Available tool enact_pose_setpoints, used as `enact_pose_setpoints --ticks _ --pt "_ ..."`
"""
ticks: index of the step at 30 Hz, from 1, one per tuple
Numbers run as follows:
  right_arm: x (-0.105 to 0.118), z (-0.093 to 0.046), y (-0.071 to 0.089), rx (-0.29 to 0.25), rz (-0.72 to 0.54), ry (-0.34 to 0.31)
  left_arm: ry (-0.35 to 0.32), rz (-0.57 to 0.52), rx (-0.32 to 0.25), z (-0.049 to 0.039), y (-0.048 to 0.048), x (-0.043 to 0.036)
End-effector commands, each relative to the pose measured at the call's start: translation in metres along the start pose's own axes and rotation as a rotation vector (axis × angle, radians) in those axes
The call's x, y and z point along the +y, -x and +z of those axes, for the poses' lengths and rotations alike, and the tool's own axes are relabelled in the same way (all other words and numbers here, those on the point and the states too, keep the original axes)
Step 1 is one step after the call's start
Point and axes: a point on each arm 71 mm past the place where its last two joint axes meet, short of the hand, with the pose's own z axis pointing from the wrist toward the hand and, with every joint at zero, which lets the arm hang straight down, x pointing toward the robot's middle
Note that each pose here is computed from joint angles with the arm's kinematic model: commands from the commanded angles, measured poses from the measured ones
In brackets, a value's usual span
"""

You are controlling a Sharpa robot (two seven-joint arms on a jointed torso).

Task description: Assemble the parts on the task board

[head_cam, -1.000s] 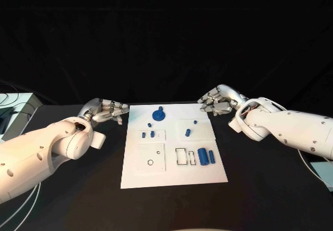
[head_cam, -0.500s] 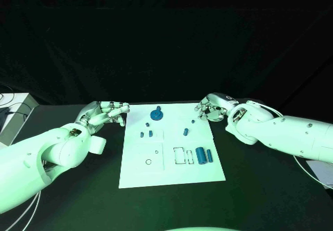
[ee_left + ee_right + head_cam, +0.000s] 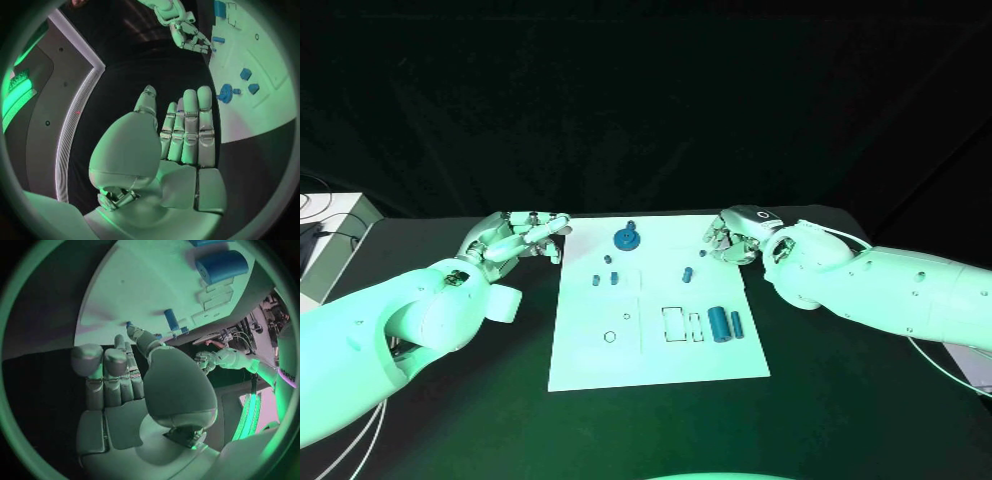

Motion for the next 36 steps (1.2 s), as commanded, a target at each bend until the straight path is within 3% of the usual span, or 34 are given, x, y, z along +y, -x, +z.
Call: enact_pose_setpoints --ticks 1,36 --pt "0.002 0.001 -0.006 0.040 -0.054 -0.012 -0.020 -0.023 0.017 -0.0002 -0.0024 -0.0015" --pt "0.014 0.013 -0.021 0.067 -0.031 0.013 -0.002 -0.032 0.031 0.0001 -0.0056 -0.0004"
